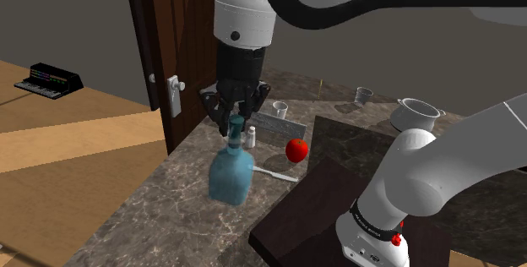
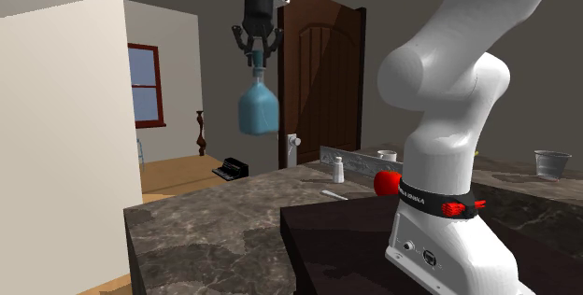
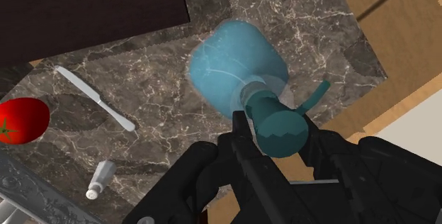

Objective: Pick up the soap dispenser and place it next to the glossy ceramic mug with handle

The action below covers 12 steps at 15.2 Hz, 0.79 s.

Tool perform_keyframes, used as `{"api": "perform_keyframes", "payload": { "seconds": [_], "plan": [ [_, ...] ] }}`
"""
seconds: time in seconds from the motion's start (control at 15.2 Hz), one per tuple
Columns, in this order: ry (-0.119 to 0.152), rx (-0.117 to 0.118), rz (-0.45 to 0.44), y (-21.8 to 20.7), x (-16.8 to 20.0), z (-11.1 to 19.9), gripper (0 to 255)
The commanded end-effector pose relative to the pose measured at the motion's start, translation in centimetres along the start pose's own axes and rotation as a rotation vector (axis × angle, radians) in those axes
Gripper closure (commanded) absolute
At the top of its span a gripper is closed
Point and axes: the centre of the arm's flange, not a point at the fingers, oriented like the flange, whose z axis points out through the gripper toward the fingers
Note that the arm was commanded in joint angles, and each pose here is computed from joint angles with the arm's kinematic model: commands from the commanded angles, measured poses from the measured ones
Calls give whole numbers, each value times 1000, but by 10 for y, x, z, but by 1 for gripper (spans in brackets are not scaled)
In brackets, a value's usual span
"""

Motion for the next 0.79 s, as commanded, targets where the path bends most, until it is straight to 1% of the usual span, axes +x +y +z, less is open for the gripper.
{"api": "perform_keyframes", "payload": {
  "seconds": [0.0, 0.26, 0.73],
  "plan": [
    [0, 0, 0, -1, 0, -11, 255],
    [0, 0, 0, -2, -1, -29, 255],
    [0, 0, 0, 76, 48, -20, 255]
  ]
}}
